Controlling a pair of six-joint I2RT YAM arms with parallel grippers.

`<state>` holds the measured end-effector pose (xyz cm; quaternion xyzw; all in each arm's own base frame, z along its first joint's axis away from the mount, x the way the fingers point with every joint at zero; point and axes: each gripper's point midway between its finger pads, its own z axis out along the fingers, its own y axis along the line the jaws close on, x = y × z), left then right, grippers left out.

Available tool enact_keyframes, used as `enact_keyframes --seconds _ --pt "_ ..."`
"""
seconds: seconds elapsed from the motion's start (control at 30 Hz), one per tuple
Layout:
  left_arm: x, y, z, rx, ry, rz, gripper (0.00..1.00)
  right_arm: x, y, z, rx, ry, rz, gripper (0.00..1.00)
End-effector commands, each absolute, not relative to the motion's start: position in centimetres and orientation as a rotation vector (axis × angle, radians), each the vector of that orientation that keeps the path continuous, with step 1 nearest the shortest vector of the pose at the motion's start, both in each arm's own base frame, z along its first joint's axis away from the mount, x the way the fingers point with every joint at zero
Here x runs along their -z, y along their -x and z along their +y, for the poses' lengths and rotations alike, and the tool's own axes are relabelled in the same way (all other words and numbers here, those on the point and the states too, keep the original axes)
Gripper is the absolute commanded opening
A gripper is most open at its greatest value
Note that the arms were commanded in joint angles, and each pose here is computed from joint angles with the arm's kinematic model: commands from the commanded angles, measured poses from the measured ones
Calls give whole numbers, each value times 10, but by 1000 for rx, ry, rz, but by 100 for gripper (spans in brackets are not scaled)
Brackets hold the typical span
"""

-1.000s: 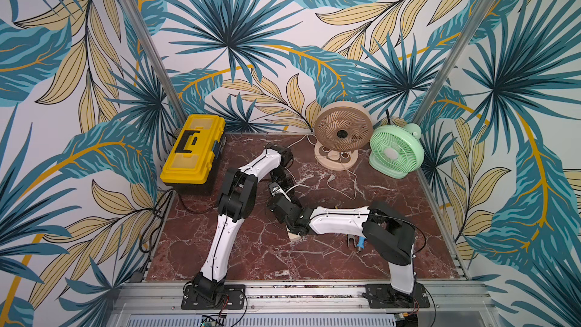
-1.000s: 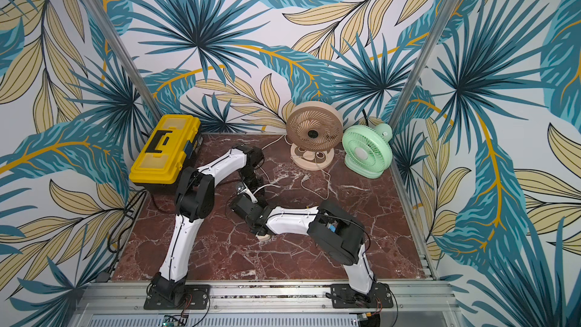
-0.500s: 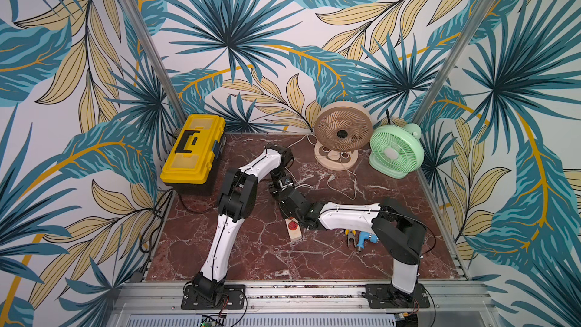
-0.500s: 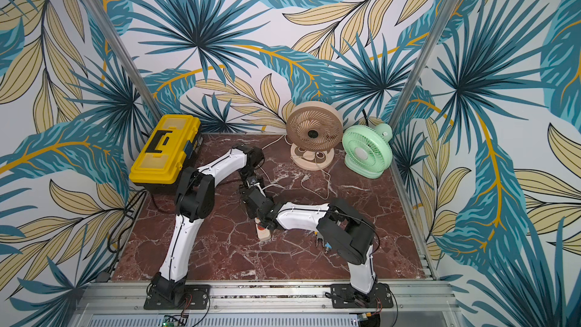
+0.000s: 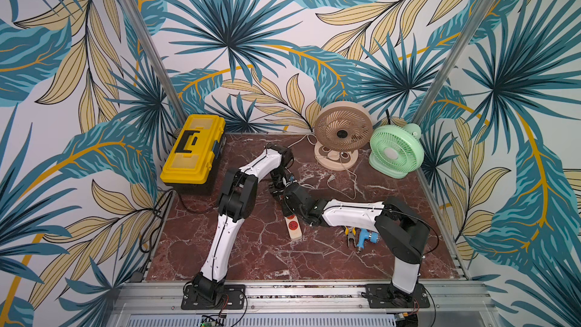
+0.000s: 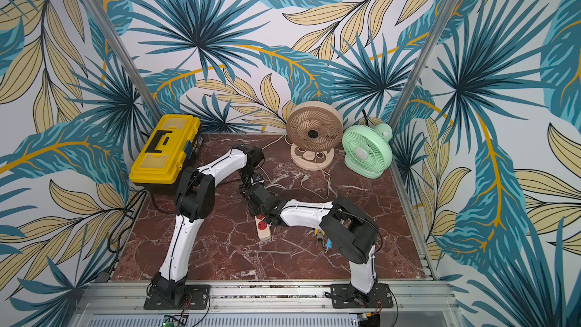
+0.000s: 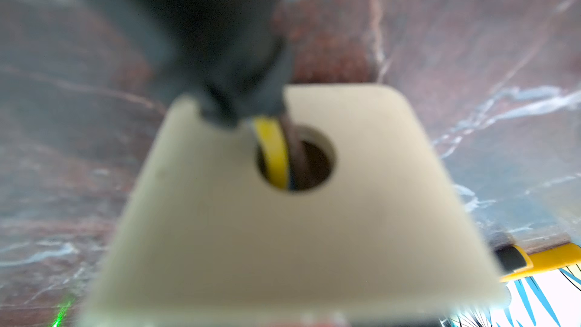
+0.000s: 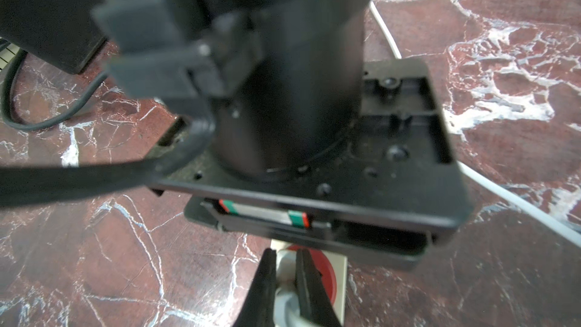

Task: Unplug the desk fan from the power strip
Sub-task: Remove the plug from the socket.

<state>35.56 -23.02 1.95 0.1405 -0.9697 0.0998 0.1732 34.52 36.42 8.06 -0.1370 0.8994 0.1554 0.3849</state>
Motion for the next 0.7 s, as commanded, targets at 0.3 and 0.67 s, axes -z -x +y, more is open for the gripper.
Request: enact_keyframes --seconds 0.3,0.67 --pt "69 -360 -199 -66 -329 -2787 0 -69 -349 343 -172 399 2351 21" --pt "68 -361 -200 -70 -329 -2789 0 -52 -346 352 -181 441 2420 39"
